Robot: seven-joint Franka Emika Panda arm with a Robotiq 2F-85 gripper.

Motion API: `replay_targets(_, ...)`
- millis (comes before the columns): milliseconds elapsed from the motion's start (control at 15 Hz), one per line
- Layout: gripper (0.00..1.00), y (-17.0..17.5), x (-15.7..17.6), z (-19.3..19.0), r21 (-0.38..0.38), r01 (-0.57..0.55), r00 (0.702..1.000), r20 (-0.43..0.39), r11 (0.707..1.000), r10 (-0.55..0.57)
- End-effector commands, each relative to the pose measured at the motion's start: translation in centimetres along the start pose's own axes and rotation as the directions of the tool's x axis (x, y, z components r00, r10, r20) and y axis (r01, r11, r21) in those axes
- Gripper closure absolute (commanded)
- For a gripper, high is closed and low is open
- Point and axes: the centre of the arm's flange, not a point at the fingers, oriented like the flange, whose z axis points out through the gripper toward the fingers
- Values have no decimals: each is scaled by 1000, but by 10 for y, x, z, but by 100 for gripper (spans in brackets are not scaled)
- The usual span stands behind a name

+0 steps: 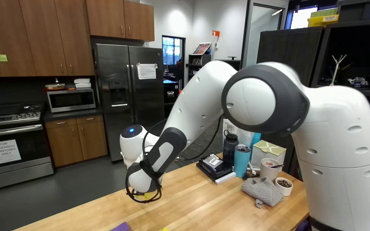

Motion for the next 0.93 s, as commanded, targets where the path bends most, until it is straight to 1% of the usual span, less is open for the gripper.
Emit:
replay_targets(0,94,-53,-30,-43,-171,10,1000,-22,985,-14)
replay_targets(200,94,-92,-37,-59,-283,33,998,-42,959,-47)
replay_targets(333,94,-119,-41,-67,-328,46,995,-65,944,-72)
replay_targets(600,94,-169,-52,-74,-348,66,987,-117,935,-113)
replay_targets(733,94,-186,-56,-77,-345,77,981,-143,935,-133)
replay_targets(867,94,-197,-58,-79,-362,75,977,-162,929,-141)
